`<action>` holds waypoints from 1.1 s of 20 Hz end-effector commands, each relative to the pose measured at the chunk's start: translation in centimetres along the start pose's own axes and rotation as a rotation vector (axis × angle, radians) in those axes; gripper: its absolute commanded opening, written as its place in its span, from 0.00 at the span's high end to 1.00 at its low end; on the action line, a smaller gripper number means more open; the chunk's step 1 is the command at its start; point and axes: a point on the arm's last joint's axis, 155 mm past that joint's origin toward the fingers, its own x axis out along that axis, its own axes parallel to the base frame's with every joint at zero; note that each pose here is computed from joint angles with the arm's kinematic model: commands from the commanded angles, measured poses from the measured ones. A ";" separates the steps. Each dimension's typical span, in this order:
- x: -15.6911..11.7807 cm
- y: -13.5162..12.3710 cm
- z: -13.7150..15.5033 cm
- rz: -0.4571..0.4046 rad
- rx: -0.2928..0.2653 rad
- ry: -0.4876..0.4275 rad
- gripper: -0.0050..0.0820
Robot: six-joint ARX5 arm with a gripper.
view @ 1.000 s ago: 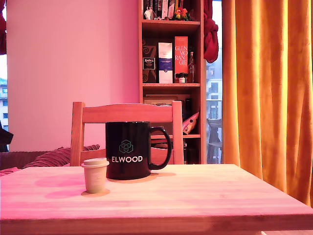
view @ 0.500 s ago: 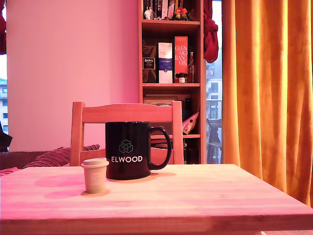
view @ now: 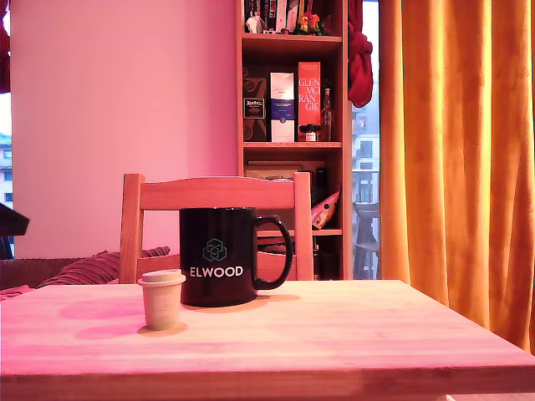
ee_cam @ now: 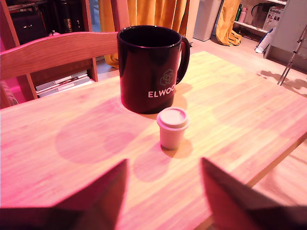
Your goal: Pick up the coffee capsules on the table and drop them inside the coffee cup
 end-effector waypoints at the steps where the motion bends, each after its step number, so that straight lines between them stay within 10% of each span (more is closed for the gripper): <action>1: 0.2 0.1 -0.7 0.003 0.015 0.003 0.33; 22: 2.9 -0.5 -0.7 -0.065 0.162 0.014 0.34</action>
